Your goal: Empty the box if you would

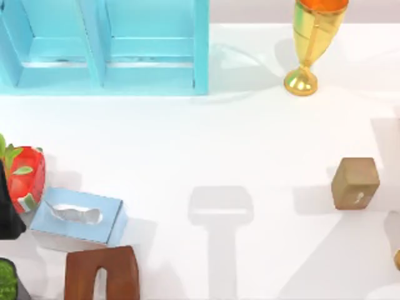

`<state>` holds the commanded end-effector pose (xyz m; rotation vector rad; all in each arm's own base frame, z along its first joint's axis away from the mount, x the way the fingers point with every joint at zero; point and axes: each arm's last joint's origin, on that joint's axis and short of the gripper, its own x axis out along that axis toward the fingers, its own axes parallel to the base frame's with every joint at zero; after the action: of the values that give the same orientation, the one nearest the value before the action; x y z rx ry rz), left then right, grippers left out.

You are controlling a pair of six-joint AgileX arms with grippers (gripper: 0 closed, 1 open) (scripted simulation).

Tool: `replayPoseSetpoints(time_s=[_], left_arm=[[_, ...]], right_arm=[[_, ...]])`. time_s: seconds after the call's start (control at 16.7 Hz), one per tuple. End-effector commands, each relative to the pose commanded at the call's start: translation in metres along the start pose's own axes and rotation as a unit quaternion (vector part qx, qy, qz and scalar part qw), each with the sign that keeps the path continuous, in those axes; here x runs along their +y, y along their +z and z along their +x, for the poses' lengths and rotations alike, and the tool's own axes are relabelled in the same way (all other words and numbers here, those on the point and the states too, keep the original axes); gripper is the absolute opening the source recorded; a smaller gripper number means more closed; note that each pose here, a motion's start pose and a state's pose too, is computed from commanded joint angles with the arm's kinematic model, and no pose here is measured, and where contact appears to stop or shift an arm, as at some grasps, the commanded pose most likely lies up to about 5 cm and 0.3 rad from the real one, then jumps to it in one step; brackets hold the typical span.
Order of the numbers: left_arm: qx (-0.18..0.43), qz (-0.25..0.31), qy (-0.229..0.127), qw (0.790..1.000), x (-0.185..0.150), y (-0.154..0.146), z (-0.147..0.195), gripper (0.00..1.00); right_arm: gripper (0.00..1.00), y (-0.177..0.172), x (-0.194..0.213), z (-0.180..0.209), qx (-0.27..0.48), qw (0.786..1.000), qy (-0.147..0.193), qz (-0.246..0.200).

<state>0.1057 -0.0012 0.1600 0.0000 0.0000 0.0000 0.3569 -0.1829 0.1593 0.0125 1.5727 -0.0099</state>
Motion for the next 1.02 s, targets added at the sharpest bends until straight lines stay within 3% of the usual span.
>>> replayPoseSetpoints(time_s=[0.42, 0.78, 1.02], left_arm=[[0.0, 0.0, 0.0, 1.0, 0.0, 0.0, 0.0, 1.0], [0.0, 0.0, 0.0, 1.0, 0.0, 0.0, 0.0, 1.0], [0.0, 0.0, 0.0, 1.0, 0.0, 0.0, 0.0, 1.0]], right_arm=[[0.0, 0.003, 0.003, -0.007, -0.01, 1.0, -0.004, -0.002], [0.0, 0.036, 0.028, -0.061, -0.055, 0.998, -0.009, -0.039], [0.0, 0.03, 0.026, -0.103, -0.038, 0.998, -0.004, -0.04]])
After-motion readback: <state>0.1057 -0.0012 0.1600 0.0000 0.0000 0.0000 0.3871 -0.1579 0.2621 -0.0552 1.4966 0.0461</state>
